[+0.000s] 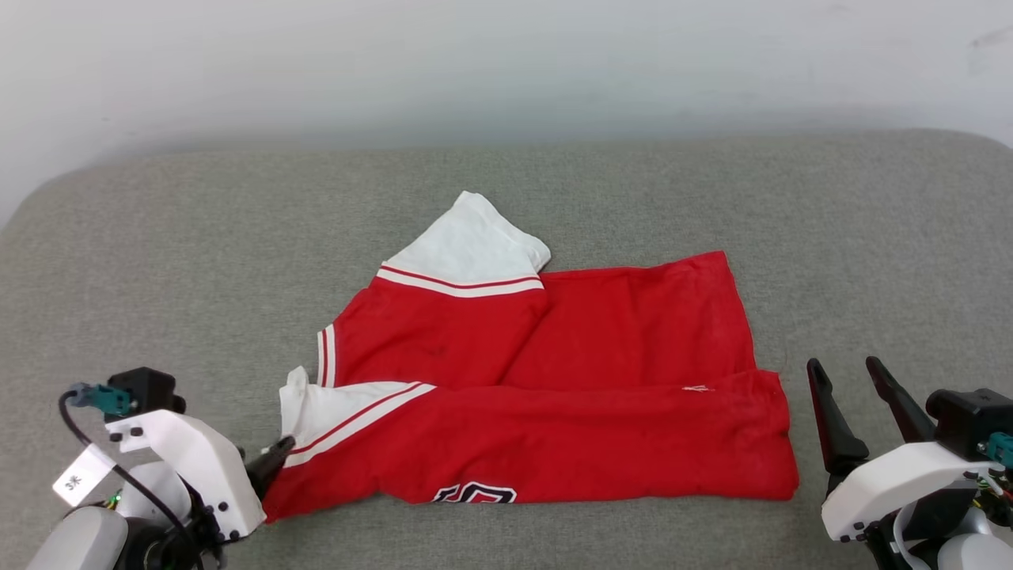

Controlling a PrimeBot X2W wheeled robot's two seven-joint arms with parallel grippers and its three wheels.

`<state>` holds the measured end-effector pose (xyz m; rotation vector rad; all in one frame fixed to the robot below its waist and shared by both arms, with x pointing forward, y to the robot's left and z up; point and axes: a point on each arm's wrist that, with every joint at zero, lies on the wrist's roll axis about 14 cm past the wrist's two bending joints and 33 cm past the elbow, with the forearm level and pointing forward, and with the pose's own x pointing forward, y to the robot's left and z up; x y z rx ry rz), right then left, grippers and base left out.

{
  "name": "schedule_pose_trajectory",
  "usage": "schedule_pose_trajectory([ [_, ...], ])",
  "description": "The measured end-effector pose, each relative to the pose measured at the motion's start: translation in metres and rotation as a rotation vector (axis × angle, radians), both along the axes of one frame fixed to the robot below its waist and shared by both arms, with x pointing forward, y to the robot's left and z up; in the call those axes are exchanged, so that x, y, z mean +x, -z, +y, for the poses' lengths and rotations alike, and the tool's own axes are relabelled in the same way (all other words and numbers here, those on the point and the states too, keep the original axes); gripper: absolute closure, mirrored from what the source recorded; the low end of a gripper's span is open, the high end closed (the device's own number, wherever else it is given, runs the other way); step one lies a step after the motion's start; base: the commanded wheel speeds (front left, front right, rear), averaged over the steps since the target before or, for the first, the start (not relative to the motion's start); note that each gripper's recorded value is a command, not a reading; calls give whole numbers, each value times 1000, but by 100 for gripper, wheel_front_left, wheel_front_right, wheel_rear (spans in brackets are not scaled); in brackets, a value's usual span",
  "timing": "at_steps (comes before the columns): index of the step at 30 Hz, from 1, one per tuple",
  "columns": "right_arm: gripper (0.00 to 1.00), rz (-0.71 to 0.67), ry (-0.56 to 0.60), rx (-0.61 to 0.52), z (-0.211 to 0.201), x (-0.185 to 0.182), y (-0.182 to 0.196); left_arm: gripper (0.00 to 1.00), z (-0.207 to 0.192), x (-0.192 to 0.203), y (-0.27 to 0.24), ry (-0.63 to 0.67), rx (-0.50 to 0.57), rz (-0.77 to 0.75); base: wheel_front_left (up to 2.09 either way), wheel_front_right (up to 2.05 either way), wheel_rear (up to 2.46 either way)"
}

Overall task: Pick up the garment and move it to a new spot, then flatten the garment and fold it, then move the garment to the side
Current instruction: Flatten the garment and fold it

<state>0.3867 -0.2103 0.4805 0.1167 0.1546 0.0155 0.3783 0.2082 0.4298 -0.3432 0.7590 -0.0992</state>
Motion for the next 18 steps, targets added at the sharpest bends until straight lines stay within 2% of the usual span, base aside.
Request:
schedule_pose_trajectory([
  [8,0,42,21,22,-2,0,13,0,-10,-15,42,61,16,229,0,0,0],
  [14,0,78,51,33,-11,1,25,0,-24,-18,64,108,-11,320,0,0,0],
  [16,0,86,65,33,-16,1,27,69,-28,-18,66,119,-26,337,0,0,0],
  [17,0,91,69,33,-17,0,28,69,-29,-18,67,126,-27,337,0,0,0],
  [18,0,91,74,32,-20,0,27,100,-30,-19,67,128,-29,338,0,0,0],
])
